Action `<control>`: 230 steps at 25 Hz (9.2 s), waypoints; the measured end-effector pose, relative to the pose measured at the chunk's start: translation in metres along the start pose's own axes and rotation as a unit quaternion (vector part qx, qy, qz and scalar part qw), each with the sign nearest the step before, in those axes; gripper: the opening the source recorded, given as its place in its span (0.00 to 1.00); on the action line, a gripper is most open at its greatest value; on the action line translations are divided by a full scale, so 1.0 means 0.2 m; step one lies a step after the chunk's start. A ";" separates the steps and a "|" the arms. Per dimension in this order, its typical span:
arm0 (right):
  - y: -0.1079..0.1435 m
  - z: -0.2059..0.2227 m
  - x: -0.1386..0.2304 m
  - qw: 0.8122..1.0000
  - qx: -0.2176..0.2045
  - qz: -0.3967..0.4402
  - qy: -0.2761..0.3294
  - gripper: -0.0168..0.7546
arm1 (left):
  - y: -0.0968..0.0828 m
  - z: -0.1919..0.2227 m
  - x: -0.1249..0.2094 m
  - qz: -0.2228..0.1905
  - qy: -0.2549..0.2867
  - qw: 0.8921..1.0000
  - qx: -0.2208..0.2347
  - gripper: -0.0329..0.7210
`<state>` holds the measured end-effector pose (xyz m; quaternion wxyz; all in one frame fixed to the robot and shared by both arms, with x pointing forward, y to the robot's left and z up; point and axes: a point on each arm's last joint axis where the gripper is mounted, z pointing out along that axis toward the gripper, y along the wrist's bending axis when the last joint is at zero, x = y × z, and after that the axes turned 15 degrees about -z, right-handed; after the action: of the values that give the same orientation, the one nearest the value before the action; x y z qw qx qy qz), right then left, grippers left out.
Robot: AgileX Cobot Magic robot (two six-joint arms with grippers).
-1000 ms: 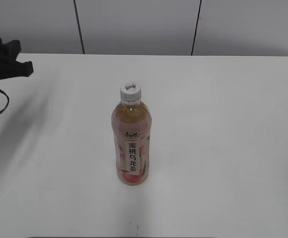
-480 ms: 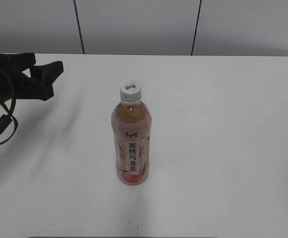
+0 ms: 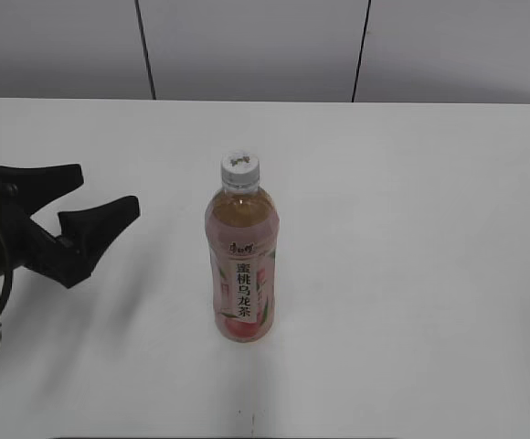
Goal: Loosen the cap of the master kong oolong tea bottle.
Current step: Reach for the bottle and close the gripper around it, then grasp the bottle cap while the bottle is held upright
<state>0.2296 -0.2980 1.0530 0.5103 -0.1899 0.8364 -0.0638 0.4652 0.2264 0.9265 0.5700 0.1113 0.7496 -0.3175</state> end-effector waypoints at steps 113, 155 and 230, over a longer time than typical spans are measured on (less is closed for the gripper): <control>0.00 0.00 0.00 1.000 0.000 0.000 0.000 0.65 | -0.34 0.43 0.18 0.068 0.080 0.961 0.256 0.63; -0.04 1.01 -1.08 0.940 -0.267 -0.144 0.155 0.65 | -0.35 0.43 0.18 0.075 0.081 0.958 0.264 0.63; 0.94 1.34 -1.22 0.864 -0.368 -0.194 0.284 0.60 | -0.35 0.43 0.18 0.076 0.081 0.958 0.265 0.63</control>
<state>0.5170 -0.0079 1.0733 0.1212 -0.4960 0.8540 0.1003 0.4838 0.1134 0.9051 0.4802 0.3404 0.6712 -0.4506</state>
